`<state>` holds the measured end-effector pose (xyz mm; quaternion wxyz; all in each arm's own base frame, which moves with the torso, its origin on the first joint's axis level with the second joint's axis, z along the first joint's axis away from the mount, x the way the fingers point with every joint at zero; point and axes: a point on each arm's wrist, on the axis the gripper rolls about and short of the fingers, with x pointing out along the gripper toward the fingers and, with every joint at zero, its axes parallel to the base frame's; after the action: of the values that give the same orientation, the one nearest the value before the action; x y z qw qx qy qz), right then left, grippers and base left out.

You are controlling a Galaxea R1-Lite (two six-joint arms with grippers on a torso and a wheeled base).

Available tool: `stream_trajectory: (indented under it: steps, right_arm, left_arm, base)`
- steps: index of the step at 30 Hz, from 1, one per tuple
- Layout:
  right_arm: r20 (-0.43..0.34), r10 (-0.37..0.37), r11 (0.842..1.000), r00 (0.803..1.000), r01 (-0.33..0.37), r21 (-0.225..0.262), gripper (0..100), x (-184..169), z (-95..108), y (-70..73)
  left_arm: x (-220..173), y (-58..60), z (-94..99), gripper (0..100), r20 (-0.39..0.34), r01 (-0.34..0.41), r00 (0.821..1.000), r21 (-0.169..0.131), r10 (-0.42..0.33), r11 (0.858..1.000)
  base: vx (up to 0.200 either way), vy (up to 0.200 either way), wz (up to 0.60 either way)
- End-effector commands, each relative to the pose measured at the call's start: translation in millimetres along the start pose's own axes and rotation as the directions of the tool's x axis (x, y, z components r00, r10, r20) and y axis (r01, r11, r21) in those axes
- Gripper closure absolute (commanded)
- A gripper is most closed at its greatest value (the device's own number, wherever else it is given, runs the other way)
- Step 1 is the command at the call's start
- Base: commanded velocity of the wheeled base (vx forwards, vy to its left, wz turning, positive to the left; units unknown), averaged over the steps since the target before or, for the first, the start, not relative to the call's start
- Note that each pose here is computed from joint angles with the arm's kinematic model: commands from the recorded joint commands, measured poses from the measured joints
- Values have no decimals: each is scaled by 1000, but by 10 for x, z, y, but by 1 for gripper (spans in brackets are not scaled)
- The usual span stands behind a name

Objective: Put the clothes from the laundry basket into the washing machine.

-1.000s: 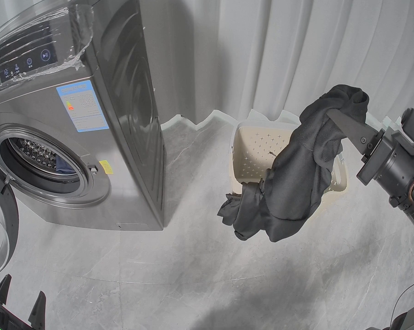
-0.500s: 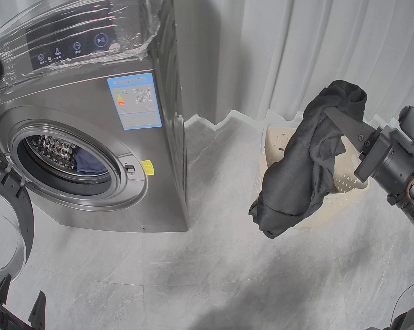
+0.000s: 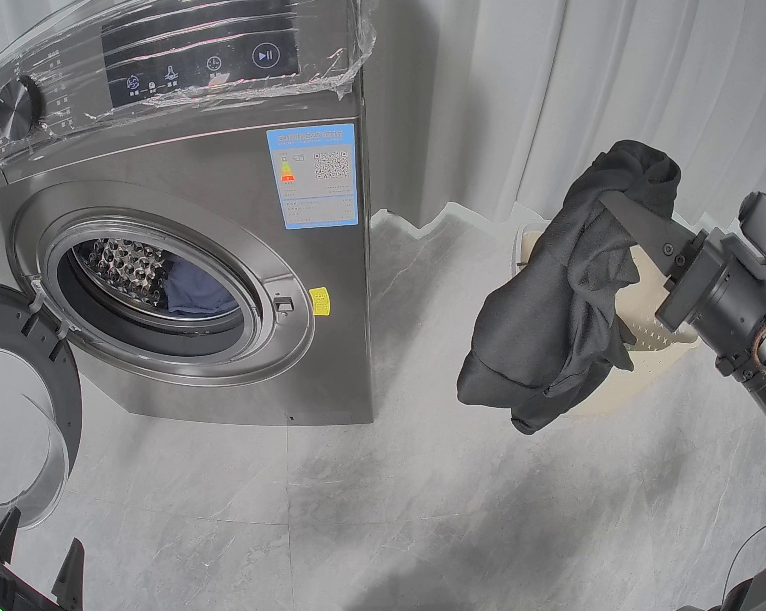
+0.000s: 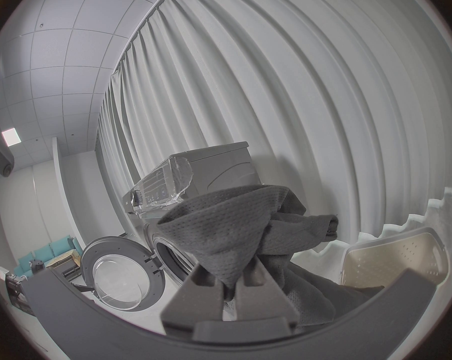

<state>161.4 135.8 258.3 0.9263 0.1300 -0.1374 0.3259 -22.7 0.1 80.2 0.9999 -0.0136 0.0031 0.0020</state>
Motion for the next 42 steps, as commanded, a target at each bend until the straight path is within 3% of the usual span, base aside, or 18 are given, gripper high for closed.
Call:
stream_trajectory:
  steps: [1,8,17,38,42]
  right_arm:
    - [-5,0,1000,1000,0,0,100,6,-13,0]
    - [-11,0,1000,1000,0,1,100,7,-29,-2]
    - [-14,0,1000,1000,0,1,100,3,-36,-4]
    - [-18,-1,1000,1000,1,1,100,-3,-47,-5]
    - [-22,0,1000,1000,0,-1,100,-5,-53,-6]
  left_arm:
    - [-1,2,-49,0,0,-1,1000,0,1,1000]
    - [-1,2,-49,0,0,-1,1000,0,1,1000]
    - [-1,2,-49,0,0,-1,1000,0,1,1000]
    - [-1,2,-49,0,0,-1,1000,0,1,1000]
    - [-1,2,-49,0,0,-1,1000,0,1,1000]
  base:
    - [-200,0,0]
    - [-200,0,0]
    - [0,0,0]
    - [0,200,0]
    - [0,0,0]
